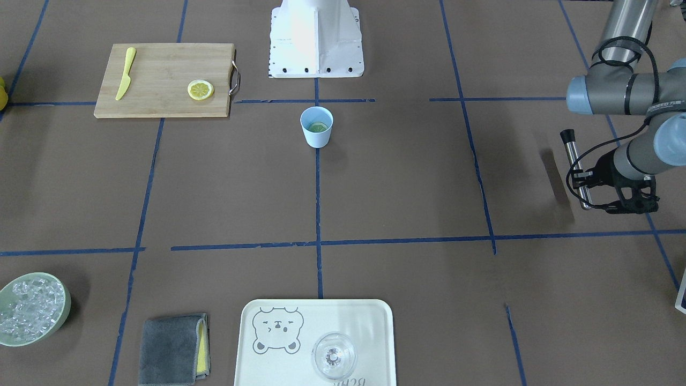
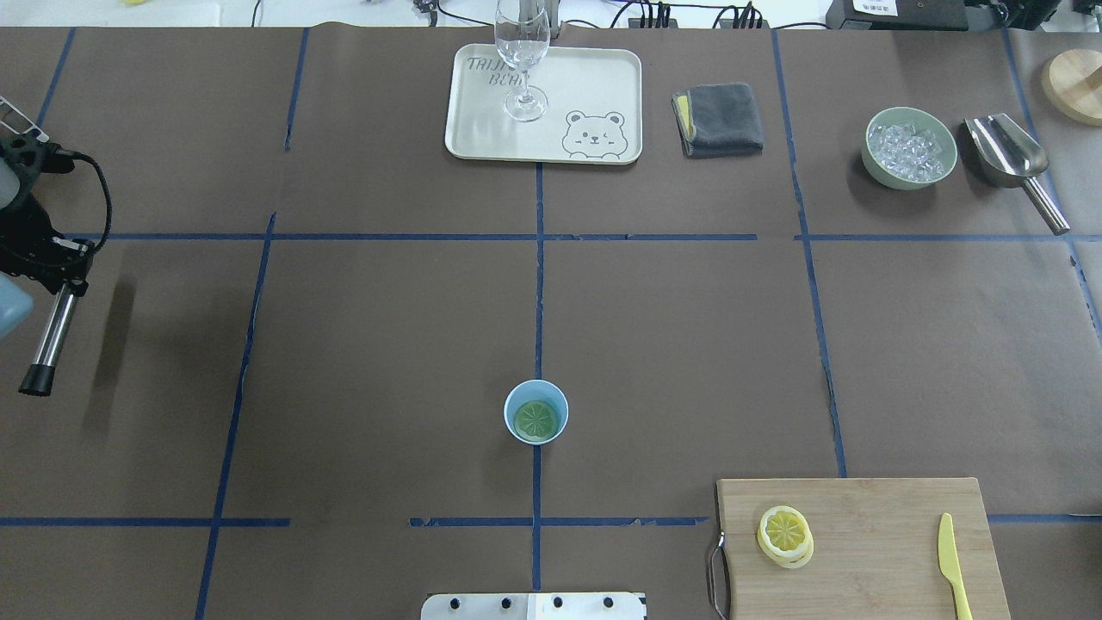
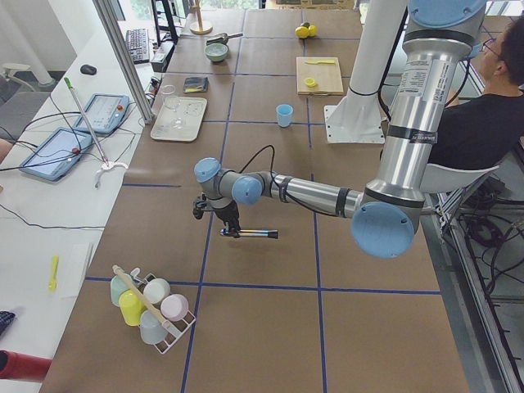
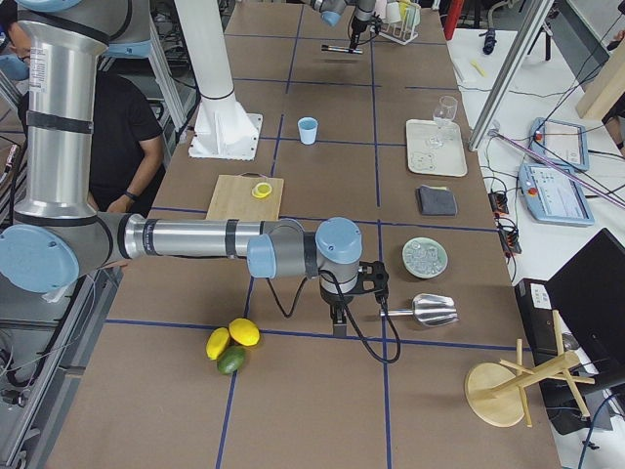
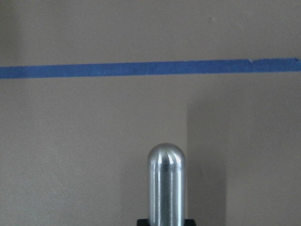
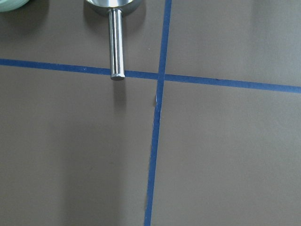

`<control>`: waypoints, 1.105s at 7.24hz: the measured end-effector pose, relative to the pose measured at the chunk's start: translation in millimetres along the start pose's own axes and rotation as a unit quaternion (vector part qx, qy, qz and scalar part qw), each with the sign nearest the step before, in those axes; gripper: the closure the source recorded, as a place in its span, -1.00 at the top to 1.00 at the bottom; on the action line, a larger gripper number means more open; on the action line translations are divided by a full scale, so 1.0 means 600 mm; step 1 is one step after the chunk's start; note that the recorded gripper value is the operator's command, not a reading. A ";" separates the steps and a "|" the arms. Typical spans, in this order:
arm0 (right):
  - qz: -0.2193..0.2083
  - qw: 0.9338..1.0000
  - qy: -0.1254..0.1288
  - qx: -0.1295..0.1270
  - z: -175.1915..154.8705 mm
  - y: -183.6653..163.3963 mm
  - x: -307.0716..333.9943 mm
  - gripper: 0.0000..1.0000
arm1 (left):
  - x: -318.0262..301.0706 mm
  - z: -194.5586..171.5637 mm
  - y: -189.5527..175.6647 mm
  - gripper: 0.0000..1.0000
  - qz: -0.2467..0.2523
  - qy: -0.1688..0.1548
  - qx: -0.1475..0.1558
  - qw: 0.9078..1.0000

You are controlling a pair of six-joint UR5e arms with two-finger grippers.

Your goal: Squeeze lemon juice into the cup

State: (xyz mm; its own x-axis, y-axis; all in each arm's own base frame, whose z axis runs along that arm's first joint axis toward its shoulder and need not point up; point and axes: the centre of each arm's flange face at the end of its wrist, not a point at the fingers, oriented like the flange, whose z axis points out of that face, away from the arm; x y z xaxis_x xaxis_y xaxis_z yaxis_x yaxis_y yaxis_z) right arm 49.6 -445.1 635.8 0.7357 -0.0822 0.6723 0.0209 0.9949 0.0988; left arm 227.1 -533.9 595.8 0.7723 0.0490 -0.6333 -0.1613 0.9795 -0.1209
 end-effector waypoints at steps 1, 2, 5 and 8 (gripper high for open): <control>0.000 1.000 0.001 0.000 0.000 -0.001 0.000 1.00 | 0.006 0.008 0.004 0.98 0.005 0.001 -0.002 1.000; -0.001 1.000 0.002 0.001 -0.001 -0.002 0.000 1.00 | 0.005 0.012 0.008 1.00 0.006 0.001 -0.003 1.000; -0.001 1.000 0.003 0.001 -0.001 -0.003 0.000 1.00 | 0.033 -0.029 0.021 1.00 0.021 0.012 0.017 1.000; 0.000 1.000 0.005 -0.001 0.001 -0.006 0.001 1.00 | 0.056 -0.153 -0.010 1.00 0.031 0.029 0.085 0.995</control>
State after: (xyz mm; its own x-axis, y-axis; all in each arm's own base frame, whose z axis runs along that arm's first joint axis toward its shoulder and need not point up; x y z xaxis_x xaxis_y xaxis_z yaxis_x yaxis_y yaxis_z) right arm 49.3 -448.8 636.3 0.7421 -0.0825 0.6652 0.0223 0.9949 0.0984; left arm 197.6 -555.8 505.3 0.7266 0.1045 -0.6791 -0.0978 0.9940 0.0483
